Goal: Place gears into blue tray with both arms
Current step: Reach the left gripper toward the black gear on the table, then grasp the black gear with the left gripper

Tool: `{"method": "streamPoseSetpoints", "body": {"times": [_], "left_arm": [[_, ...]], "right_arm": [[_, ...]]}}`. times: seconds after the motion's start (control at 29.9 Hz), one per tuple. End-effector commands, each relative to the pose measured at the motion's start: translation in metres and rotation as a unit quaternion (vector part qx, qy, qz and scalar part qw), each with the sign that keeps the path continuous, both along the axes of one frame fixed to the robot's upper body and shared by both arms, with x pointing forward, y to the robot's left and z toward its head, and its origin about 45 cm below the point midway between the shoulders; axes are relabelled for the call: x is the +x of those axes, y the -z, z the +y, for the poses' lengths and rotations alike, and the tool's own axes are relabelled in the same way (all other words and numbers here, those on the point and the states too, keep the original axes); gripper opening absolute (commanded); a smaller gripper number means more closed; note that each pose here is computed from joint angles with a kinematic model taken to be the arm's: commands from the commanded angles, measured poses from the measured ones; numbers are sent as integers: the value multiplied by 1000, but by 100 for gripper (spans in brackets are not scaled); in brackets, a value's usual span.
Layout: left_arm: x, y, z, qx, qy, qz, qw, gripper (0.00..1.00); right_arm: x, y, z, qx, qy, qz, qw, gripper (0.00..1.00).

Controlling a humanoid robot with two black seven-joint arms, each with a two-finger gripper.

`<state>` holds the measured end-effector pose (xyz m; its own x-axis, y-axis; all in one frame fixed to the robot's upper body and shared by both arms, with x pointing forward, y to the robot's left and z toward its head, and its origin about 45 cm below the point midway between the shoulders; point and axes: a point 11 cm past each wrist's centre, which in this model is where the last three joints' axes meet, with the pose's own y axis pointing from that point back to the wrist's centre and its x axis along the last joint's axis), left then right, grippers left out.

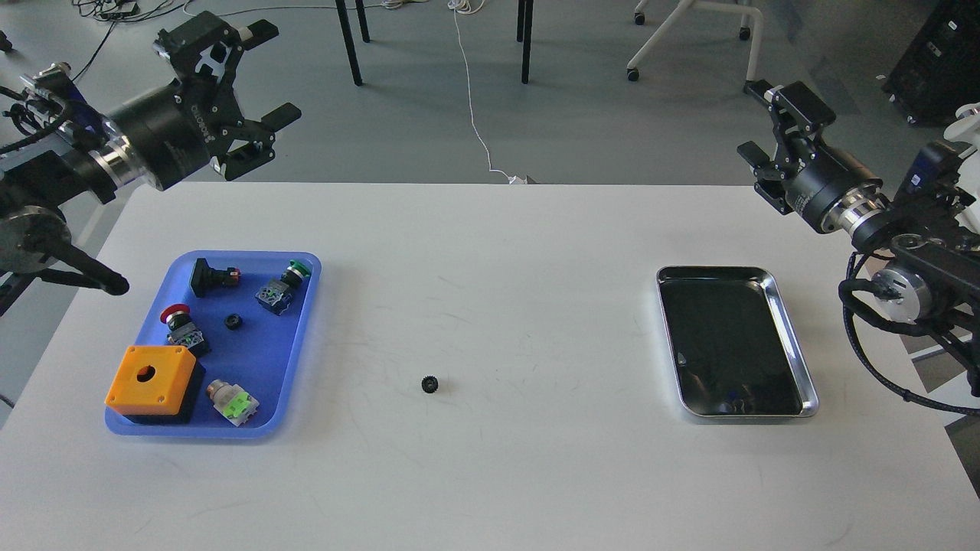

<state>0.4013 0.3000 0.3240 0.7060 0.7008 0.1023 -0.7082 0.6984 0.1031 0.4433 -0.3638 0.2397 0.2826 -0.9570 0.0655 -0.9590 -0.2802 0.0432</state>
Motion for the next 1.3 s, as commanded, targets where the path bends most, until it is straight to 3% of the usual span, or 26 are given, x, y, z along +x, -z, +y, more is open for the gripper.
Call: {"method": "streamPoseSetpoints", "body": {"times": [0.0, 0.13, 0.33, 0.5, 0.7, 0.74, 0.8, 1.0, 1.27], "left_arm": [[-35, 14, -36, 93, 76, -31, 992, 98], [-62, 38, -63, 208, 151, -86, 962, 98], [-77, 65, -93, 278, 225, -164, 919, 98], [-88, 94, -122, 377, 283, -242, 848, 98], [-89, 96, -123, 383, 284, -248, 843, 98], [-115, 163, -121, 479, 306, -356, 741, 98], [-117, 182, -118, 493, 308, -380, 719, 96], [-115, 210, -125, 488, 293, -383, 728, 92], [-111, 218, -115, 502, 291, -370, 726, 85]], "right_arm": [[-11, 10, -24, 124, 49, 13, 991, 98], [-20, 15, -44, 233, 95, 6, 968, 98], [-39, 19, -69, 356, 121, -28, 926, 98], [-48, 29, -68, 395, 119, -36, 910, 98], [-48, 29, -68, 395, 119, -36, 910, 98], [-53, 33, -69, 398, 115, -33, 909, 98], [-55, 36, -69, 398, 117, -30, 909, 98], [-57, 39, -68, 400, 116, -27, 909, 98], [-56, 38, -68, 401, 117, -28, 908, 98]]}}
